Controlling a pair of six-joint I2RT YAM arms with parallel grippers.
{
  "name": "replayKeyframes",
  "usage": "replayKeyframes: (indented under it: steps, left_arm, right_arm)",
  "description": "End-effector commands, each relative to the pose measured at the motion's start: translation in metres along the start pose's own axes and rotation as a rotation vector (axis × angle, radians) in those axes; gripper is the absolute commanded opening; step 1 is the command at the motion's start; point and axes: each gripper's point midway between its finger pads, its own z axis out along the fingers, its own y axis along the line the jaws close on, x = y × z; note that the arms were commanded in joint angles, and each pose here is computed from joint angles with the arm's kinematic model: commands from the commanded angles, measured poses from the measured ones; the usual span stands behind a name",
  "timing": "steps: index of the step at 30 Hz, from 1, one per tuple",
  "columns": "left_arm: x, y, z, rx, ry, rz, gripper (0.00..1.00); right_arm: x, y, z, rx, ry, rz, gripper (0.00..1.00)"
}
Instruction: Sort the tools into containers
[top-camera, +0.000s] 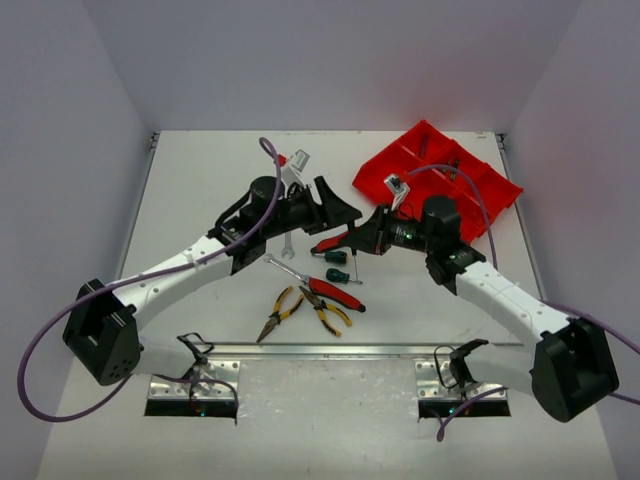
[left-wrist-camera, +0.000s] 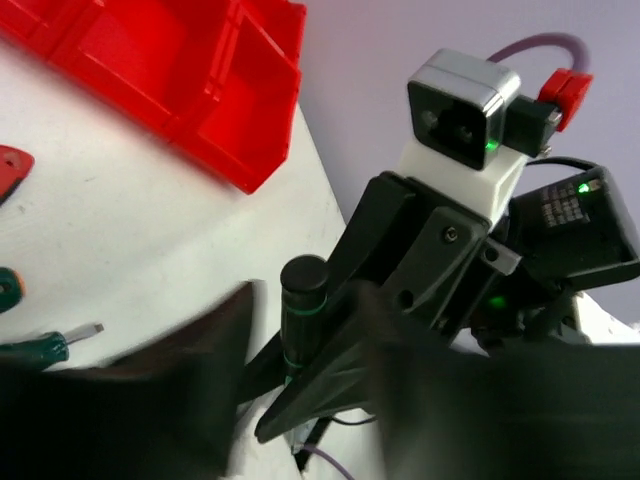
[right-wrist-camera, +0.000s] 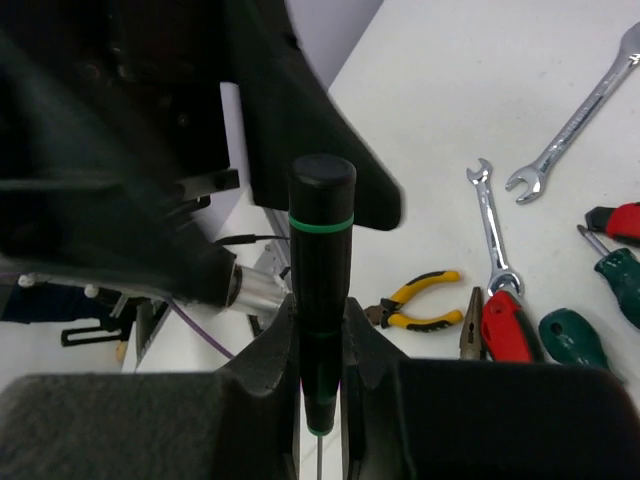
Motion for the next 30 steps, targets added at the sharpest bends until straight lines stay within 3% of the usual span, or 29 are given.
replayKeyframes:
  steps: [1,3,7,9,10,11,14,15,20,26,30]
  left_arm:
    - [-0.033,-0.015,-0.002,-0.073,-0.095,0.103,1.00]
    - [-0.054,-0.002,-0.013,-0.217,-0.168,0.133,1.00]
    - [-0.117,0.036,-0.093,-0.670,-0.462,0.188,1.00]
    - [-0.124,0.038,-0.131,-0.746,-0.527,0.220,1.00]
    - [-0.127,0.032,-0.141,-0.736,-0.545,0.237,1.00]
    - [-0.118,0.040,-0.146,-0.753,-0.512,0.278,1.00]
    - [-0.097,0.036,-0.156,-0.670,-0.432,0.346,1.00]
    - [-0.081,0.047,-0.154,-0.661,-0.359,0.385,1.00]
    - [-0.051,0.073,-0.180,-0.699,-0.277,0.459,1.00]
    - [-0.023,0.126,-0.216,-0.826,-0.325,0.433,1.00]
    - [-0.032,0.112,-0.223,-0.763,-0.397,0.438,1.00]
  right_arm:
    - [-0.034,-0.008,0.003,0.112,-0.093,-0.075,0.00]
    - [-0.044,-0.034,-0.003,0.258,-0.125,-0.069,0.00]
    - [-0.090,-0.120,-0.056,0.740,-0.212,-0.059,0.00]
    - [-0.114,-0.165,-0.100,0.937,-0.257,0.008,0.00]
    - [-0.119,-0.172,-0.102,0.969,-0.248,0.009,0.00]
    - [-0.147,-0.184,-0.127,1.043,-0.313,0.012,0.00]
    - [-0.187,-0.236,-0.174,1.250,-0.336,0.028,0.00]
    - [-0.196,-0.249,-0.182,1.280,-0.332,0.033,0.00]
    - [-0.243,-0.306,-0.206,1.418,-0.253,0.004,0.00]
    - [-0.256,-0.328,-0.212,1.475,-0.186,-0.017,0.00]
    - [-0.259,-0.325,-0.212,1.465,-0.194,-0.021,0.00]
